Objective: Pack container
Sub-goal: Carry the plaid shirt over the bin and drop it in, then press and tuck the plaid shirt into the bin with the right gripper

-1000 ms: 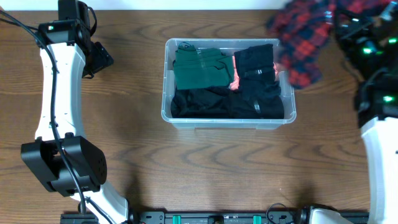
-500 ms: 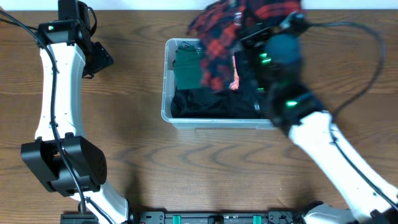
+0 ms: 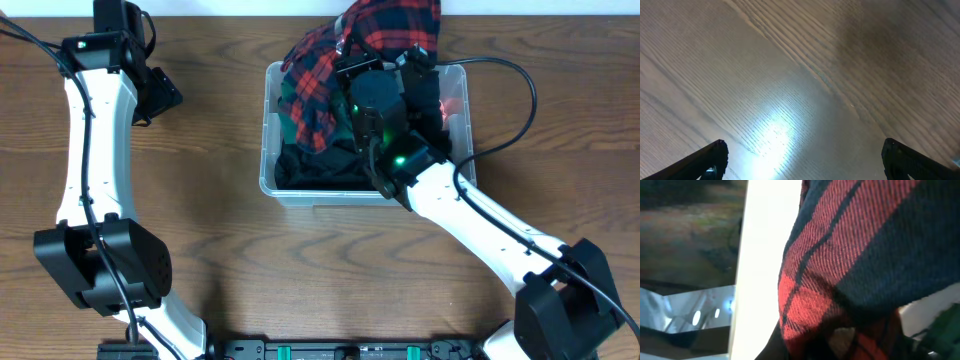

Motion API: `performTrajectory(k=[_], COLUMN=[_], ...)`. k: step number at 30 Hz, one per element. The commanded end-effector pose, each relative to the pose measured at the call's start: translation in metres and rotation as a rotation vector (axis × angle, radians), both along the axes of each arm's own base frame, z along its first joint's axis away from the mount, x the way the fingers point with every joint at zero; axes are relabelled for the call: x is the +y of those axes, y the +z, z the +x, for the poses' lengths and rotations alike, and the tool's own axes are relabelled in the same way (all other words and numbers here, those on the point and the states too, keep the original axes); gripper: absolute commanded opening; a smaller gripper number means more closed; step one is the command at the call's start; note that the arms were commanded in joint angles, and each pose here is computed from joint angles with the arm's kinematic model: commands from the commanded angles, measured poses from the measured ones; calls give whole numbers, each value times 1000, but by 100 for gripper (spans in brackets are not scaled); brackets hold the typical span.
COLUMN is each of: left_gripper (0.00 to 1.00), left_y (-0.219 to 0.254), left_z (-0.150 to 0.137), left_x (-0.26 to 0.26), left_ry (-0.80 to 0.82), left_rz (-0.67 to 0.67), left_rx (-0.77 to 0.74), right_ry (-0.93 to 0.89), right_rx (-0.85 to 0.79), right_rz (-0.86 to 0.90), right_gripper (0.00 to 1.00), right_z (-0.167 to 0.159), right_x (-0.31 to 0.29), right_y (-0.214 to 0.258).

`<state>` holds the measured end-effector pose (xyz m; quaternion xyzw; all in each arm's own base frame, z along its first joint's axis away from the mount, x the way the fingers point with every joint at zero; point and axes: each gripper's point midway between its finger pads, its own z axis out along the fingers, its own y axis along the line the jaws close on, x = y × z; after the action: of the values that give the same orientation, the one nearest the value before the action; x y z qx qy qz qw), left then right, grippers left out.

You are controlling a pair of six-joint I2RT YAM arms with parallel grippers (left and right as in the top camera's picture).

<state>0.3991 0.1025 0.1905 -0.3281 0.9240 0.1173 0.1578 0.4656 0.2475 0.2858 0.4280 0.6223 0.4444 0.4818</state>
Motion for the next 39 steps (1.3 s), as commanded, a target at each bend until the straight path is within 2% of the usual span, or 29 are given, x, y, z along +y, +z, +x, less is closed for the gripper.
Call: performTrajectory(k=[1, 13, 23, 31, 39], left_gripper=[98, 98, 98, 98, 98], left_y=[-4, -4, -4, -4, -4], left_z=[-2, -2, -2, -2, -2], left_x=[2, 2, 2, 2, 2], left_ry=[7, 7, 7, 7, 7], left_rz=[2, 2, 2, 2, 2], left_rx=[14, 14, 13, 14, 14], right_ry=[12, 108, 93, 96, 19], right_rx=[7, 250, 436, 498, 446], right_rz=[17, -126, -264, -401, -595], right_gripper=[1, 1, 1, 1, 1], right_z=[-2, -22, -43, -54, -60], right_x=[3, 9, -10, -24, -40], right_y=[3, -60, -105, -121, -105])
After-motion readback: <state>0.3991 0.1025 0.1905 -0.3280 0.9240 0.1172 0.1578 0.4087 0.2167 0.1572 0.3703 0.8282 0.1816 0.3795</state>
